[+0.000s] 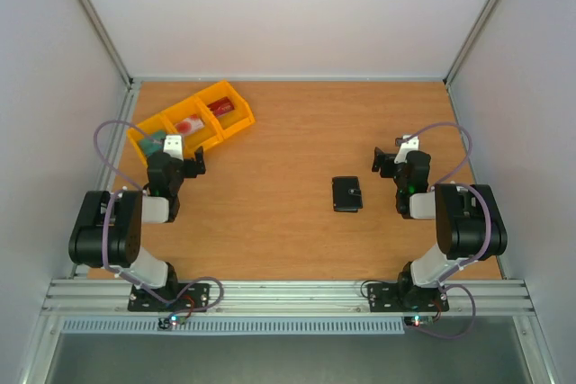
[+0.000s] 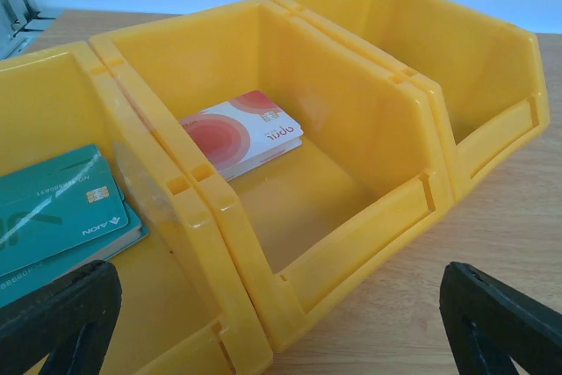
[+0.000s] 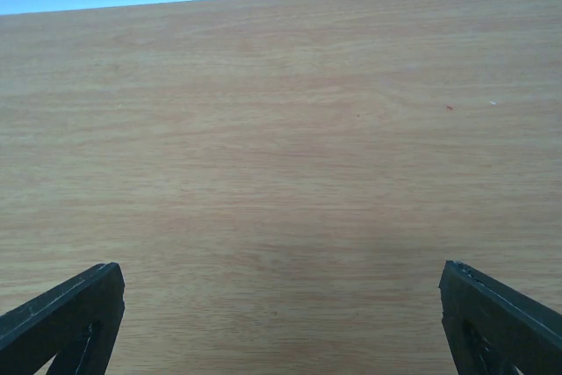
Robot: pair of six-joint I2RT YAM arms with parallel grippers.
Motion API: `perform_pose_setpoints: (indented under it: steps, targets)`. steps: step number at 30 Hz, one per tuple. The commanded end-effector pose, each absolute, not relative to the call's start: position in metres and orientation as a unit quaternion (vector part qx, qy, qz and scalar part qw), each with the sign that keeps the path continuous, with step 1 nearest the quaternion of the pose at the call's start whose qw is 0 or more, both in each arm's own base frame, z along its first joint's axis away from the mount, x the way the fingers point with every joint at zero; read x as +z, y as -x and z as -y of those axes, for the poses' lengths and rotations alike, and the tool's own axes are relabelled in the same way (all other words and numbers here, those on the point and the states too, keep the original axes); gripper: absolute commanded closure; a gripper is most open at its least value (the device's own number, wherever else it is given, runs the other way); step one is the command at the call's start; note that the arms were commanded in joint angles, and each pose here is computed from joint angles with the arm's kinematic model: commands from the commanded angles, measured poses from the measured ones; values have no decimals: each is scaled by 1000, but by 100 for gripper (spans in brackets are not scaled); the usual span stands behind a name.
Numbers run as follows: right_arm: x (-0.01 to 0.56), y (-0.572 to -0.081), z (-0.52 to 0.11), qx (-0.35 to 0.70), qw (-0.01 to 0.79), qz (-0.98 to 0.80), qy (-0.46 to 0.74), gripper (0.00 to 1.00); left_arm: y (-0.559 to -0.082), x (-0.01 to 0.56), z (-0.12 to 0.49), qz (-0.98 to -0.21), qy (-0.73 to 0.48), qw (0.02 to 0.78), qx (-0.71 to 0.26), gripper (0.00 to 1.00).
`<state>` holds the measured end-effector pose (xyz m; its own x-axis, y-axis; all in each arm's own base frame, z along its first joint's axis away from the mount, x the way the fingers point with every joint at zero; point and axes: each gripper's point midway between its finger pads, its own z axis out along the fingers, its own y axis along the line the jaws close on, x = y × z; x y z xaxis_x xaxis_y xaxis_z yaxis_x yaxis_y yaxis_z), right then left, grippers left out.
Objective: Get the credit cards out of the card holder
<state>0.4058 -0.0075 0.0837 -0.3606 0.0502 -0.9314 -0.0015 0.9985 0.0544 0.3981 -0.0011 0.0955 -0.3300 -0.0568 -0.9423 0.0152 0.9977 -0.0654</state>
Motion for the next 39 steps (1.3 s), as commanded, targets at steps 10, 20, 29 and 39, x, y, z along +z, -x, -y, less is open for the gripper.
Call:
perform_pose_setpoints:
  steps: [10,20,29,39]
  targets:
    - [101,-410,22,-4,572,-819,-45,2,-407,115,-1,-792,9,610,-21,1]
    - [183,-383,3,71,428,-896,-94,1,-405,180,-19,-793,32,606,-58,1]
    - [148,-316,-52,-14,217,-975,-49,1,-377,231,18,-825,-66,549,-117,1]
    - [89,-288,-103,-25,81,-996,19,1,-352,253,35,-891,-131,409,-148,1]
